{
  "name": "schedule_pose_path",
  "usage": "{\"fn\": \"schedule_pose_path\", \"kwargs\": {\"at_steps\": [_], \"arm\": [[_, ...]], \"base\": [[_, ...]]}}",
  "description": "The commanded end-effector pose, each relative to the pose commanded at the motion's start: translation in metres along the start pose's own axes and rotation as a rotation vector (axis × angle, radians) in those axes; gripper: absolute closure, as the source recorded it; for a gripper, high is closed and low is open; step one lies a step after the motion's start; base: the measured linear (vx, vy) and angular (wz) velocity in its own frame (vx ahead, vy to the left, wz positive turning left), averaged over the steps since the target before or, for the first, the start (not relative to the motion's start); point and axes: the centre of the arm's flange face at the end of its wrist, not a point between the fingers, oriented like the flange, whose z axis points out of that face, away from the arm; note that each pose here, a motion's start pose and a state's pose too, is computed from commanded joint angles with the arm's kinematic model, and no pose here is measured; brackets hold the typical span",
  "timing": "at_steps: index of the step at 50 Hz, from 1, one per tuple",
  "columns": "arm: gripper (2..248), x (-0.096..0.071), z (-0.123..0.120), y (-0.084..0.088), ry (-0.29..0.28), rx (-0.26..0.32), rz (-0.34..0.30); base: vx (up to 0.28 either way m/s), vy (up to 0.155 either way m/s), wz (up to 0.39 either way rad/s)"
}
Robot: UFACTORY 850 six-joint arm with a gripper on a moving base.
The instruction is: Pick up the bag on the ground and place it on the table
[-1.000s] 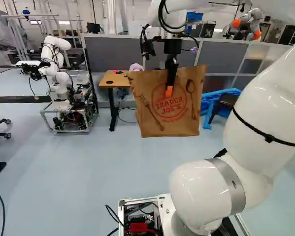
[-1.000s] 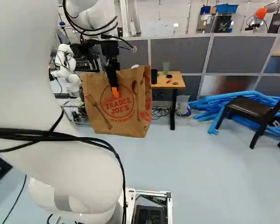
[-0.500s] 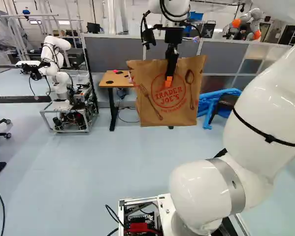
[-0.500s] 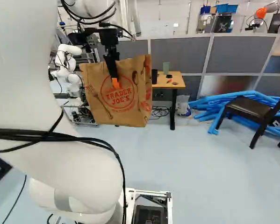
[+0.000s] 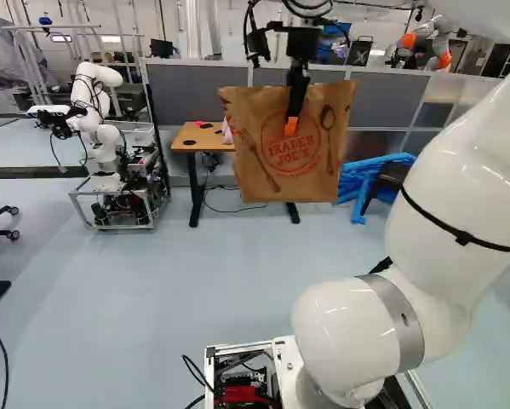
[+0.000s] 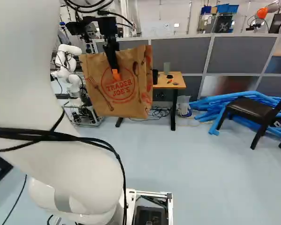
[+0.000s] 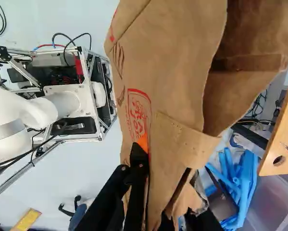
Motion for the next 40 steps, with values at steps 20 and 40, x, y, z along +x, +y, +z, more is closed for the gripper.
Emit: {"fn": "schedule_pose_path", "kwargs": {"at_steps": [20, 40], "arm": [[229, -0.001, -0.031, -0.001, 0.005, -0.055, 0.001], [229, -0.002, -0.05, -0.009, 0.01, -0.098, 0.001]], "base": [[0.0, 0.0, 0.0], [0.0, 0.0, 0.0]]}}
